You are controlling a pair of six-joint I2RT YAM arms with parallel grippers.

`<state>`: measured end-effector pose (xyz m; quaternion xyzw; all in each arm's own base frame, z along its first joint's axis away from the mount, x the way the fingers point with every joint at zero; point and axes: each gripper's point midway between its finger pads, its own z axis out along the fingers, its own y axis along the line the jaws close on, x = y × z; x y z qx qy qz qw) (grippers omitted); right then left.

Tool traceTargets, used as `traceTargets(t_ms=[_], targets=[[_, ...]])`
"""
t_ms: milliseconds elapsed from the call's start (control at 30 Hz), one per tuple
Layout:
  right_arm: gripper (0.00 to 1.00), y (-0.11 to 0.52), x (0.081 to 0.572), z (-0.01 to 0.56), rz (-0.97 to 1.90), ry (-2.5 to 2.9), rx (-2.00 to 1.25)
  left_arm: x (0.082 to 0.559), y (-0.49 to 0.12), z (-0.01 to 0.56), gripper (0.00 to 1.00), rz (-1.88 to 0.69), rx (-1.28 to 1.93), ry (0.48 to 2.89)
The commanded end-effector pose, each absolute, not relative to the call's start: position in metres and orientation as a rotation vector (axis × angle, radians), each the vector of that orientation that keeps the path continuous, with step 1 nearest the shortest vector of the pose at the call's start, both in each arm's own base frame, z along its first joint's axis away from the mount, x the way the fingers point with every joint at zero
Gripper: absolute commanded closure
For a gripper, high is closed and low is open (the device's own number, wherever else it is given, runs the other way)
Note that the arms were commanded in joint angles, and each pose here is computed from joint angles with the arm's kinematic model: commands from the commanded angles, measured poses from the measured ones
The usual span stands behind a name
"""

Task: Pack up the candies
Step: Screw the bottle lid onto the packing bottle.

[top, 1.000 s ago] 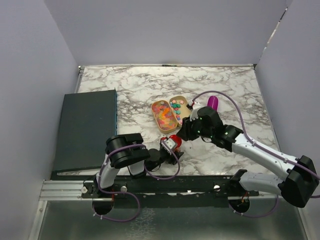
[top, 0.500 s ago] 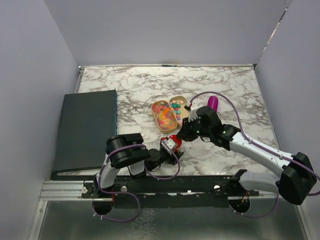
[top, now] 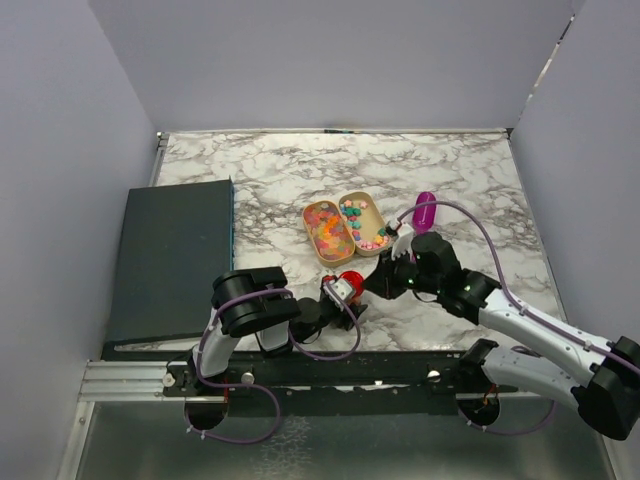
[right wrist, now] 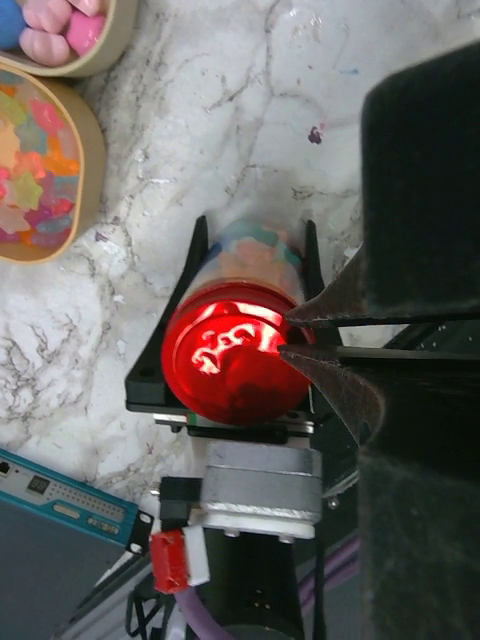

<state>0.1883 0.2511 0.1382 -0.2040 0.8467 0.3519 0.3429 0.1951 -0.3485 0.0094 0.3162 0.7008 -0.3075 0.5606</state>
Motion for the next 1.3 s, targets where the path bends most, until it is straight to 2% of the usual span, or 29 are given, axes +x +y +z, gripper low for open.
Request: traceTargets(t_ms=[0,233,433,567,800,1000,1267], targets=[[0.89,0.241,0.134,0.11,1.002,2.383,-0.573,0.186,-0.348,0.017,0.69,-0.868,0.644,1.625],[0.88,0.232,0.134,0.129,0.958,2.339,-0.526,0.186,-0.349,0.016,0.7,-0.868,0.651,1.628],[0.62,0.216,0.169,0.158,0.747,2.257,-0.425,0.185,-0.348,0.015,0.7,-0.865,0.653,1.632],[0.55,0.218,0.193,0.167,0.65,2.225,-0.412,0.185,-0.348,0.015,0.7,-0.864,0.654,1.632],[0.54,0.253,0.22,0.181,0.703,2.169,-0.493,0.184,-0.348,0.015,0.7,-0.87,0.662,1.631],[0.55,0.27,0.234,0.171,0.753,2.186,-0.53,0.183,-0.349,0.016,0.71,-0.876,0.663,1.63],[0.6,0.274,0.225,0.145,0.81,2.243,-0.575,0.183,-0.348,0.016,0.71,-0.874,0.664,1.631]])
